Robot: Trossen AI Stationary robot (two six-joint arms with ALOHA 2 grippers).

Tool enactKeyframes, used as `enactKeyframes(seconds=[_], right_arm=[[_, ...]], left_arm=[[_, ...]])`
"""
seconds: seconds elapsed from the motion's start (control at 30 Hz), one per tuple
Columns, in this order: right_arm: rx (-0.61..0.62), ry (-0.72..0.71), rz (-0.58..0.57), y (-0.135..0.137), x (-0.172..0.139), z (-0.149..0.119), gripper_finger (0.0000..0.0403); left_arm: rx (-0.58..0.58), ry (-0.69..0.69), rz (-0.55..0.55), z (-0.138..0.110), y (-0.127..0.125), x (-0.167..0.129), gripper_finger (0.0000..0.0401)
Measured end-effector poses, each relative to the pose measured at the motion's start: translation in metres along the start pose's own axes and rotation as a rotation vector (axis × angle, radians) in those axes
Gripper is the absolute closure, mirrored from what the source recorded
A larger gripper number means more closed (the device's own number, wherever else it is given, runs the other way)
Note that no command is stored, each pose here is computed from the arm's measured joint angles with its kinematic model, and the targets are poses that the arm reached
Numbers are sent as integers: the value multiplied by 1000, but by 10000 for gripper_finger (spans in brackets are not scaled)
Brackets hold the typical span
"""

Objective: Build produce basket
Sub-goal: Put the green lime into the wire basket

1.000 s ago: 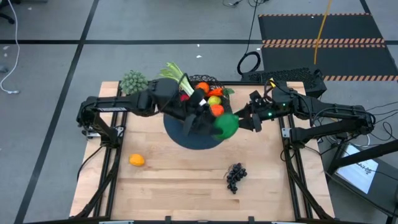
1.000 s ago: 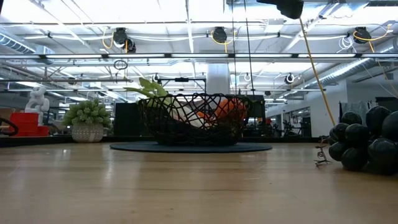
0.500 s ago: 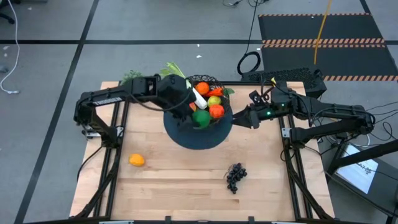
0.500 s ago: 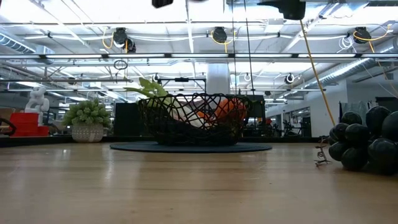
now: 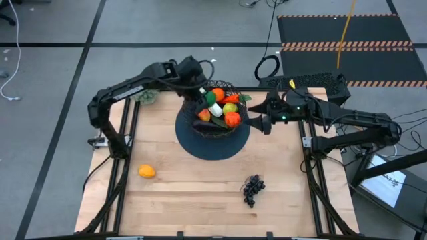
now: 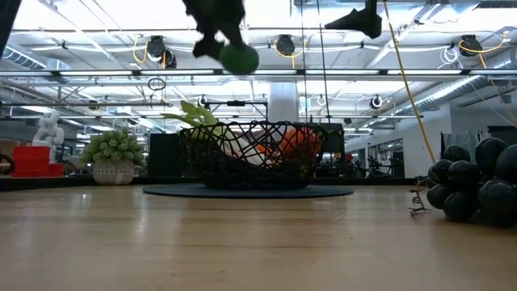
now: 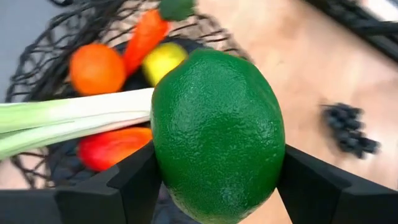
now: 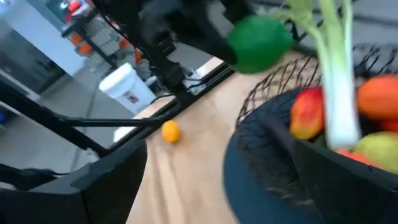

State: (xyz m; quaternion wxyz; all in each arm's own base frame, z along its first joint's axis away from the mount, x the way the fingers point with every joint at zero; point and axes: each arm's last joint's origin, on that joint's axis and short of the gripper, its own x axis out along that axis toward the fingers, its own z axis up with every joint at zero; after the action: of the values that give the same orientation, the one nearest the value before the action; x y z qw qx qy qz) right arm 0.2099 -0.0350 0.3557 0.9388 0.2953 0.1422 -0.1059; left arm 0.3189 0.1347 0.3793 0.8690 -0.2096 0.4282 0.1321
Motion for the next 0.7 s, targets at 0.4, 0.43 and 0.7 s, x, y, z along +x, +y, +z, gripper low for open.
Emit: enactKeyframes(seconds=[0.4, 0.43, 0.7], right_arm=[[-200, -55, -117, -26, -2, 15, 9], [-206, -58, -124, -27, -3, 16, 9], [-350, -73, -166, -35, -5, 22, 9]], left_arm=[[-155, 190, 81, 0, 37, 57, 130], [-157, 203, 81, 0, 37, 63, 130], [-126, 253, 51, -4, 22, 82, 130]])
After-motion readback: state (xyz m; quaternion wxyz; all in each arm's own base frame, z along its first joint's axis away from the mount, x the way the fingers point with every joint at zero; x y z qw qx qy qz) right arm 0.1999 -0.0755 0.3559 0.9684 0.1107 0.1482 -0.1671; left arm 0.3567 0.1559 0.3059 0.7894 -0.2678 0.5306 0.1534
